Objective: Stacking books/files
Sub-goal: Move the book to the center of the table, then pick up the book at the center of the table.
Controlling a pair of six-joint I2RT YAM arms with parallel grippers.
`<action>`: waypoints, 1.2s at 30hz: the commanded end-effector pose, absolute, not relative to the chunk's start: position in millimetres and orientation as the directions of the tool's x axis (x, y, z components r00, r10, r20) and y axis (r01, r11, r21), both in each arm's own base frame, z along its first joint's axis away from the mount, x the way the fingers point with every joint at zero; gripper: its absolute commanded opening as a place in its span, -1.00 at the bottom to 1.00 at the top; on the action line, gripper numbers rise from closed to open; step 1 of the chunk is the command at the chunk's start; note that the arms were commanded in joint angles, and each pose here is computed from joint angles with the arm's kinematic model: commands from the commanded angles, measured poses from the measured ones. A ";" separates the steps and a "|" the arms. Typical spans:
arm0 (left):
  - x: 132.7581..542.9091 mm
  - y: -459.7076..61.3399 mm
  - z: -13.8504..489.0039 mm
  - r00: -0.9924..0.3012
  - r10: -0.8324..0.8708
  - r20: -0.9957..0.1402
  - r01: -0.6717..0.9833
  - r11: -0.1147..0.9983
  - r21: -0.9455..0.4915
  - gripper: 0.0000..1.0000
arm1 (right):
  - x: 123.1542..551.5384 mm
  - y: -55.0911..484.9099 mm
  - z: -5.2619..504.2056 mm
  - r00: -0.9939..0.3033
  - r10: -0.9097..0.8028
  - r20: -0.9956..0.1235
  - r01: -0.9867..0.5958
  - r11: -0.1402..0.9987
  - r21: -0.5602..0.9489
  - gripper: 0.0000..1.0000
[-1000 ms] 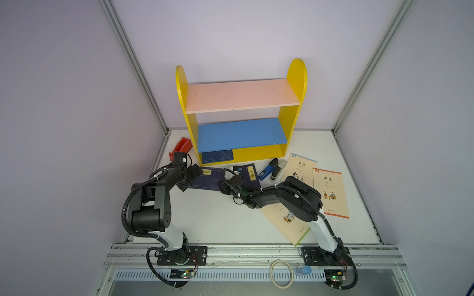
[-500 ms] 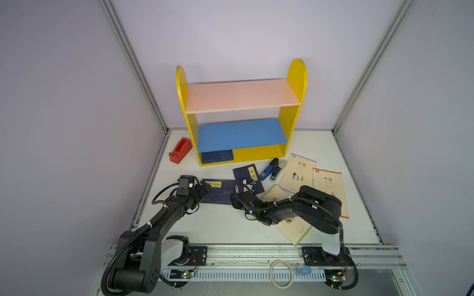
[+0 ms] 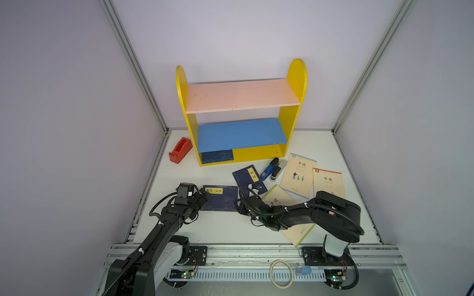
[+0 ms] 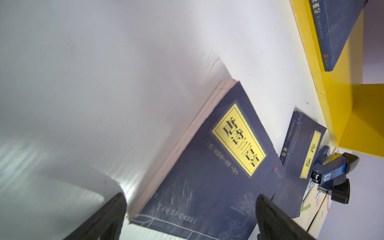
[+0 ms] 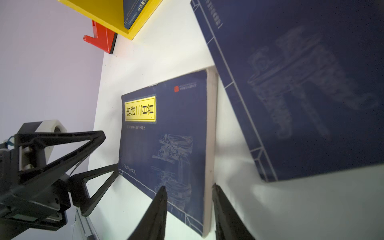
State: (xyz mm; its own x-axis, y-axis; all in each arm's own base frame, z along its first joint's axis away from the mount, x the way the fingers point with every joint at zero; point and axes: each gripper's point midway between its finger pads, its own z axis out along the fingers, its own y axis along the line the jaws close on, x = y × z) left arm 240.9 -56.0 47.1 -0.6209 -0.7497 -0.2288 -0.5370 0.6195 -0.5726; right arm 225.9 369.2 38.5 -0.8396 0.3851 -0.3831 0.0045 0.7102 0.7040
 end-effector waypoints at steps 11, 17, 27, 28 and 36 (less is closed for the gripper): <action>254.6 -52.1 28.7 -0.735 -0.664 -0.138 -0.541 0.697 -0.471 1.00 | 217.3 371.3 12.2 -0.882 0.386 -0.269 0.142 0.764 0.630 -0.15; 253.7 -56.9 22.3 -0.767 -0.622 -0.157 -0.508 0.738 -0.443 0.91 | 214.6 380.8 -3.5 -0.901 0.364 -0.237 0.148 0.770 0.620 -0.16; 249.2 -65.7 23.8 -0.777 -0.615 -0.135 -0.494 0.728 -0.476 0.80 | 223.0 395.5 13.4 -0.887 0.420 -0.192 0.135 0.633 0.762 -0.38; 248.1 -66.2 23.7 -0.777 -0.616 -0.132 -0.494 0.726 -0.478 0.78 | 225.0 396.6 20.9 -0.883 0.428 -0.194 0.126 0.614 0.779 -0.44; 242.7 -63.3 29.8 -0.766 -0.625 -0.148 -0.498 0.724 -0.478 0.77 | 230.3 403.3 56.3 -0.875 0.427 -0.228 0.063 0.568 0.820 -0.87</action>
